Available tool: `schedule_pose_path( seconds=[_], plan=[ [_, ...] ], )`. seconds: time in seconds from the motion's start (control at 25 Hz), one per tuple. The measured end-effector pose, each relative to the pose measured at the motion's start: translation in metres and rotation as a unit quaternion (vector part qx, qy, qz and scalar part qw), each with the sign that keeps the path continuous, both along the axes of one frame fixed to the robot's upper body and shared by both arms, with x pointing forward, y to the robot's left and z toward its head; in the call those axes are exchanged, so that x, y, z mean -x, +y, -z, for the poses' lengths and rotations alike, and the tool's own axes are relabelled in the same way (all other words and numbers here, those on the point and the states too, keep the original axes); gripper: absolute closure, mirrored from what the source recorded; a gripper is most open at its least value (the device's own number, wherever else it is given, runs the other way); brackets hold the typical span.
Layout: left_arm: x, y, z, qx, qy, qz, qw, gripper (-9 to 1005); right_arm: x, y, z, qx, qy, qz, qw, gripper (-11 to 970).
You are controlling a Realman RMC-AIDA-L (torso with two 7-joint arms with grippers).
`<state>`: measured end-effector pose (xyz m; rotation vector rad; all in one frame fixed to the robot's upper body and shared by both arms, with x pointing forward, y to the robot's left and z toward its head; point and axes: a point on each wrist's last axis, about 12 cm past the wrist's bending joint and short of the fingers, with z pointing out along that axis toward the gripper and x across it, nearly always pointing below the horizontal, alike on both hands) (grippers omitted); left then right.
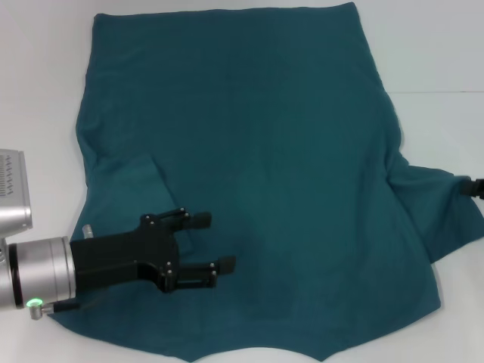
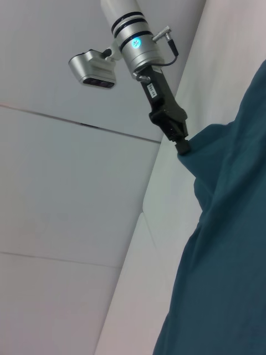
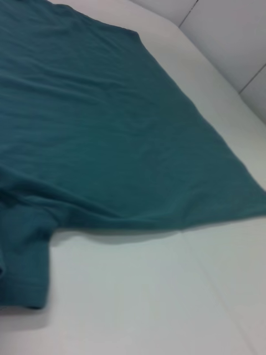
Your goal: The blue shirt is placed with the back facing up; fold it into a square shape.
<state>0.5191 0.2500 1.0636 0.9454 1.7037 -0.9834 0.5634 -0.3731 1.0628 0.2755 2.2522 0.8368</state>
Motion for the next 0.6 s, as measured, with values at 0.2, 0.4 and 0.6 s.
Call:
schedule_pose_path(
  seconds=[0.2, 0.4, 0.6],
  plan=[
    [-0.001, 0.000, 0.000, 0.002, 0.001, -0.005, 1.000, 108, -0.014, -0.003, -0.011, 0.017, -0.017, 0.001, 1.000, 906],
    [-0.002, 0.001, -0.001, 0.009, 0.001, -0.013, 1.000, 108, -0.026, -0.005, -0.021, 0.033, -0.030, 0.003, 0.999, 892],
    [-0.001, 0.001, -0.001, 0.016, 0.002, -0.019, 1.000, 108, -0.034, -0.007, -0.027, 0.050, -0.039, 0.004, 0.998, 877]
  ],
)
